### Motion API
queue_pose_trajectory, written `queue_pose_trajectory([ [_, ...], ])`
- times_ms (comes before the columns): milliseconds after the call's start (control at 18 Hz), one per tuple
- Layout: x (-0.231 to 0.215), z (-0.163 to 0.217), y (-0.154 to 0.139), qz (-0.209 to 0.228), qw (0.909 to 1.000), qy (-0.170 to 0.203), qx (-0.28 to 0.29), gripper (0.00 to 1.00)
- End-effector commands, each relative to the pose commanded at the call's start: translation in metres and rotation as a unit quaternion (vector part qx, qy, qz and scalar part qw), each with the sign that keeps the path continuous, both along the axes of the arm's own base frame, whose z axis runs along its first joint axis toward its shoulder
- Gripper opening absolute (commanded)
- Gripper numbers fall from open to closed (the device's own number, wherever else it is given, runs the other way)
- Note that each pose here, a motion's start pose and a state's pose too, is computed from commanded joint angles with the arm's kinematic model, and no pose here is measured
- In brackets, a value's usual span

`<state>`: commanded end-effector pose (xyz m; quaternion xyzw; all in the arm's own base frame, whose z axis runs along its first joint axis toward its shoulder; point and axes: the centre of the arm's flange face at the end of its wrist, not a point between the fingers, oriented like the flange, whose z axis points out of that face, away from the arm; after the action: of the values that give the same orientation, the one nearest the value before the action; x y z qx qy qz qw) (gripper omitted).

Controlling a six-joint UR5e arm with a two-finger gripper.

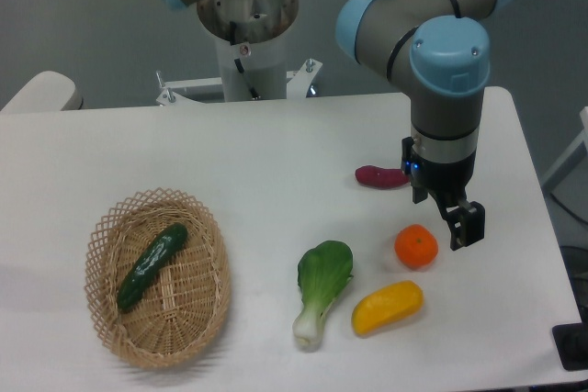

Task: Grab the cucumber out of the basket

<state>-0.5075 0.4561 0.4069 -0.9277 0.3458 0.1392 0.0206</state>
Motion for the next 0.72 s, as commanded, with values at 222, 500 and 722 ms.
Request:
queue_pose_trajectory([
  [222,0.005,0.005,0.002,-0.004,1.0000,0.002,0.003,1.00],
  [500,0.047,-0.009,0.018,0.010,0.9992,-0.038,0.000,1.00],
  [722,0.104,-0.013,0.043,0.109,0.9918,-0.064,0.017,1.00],
])
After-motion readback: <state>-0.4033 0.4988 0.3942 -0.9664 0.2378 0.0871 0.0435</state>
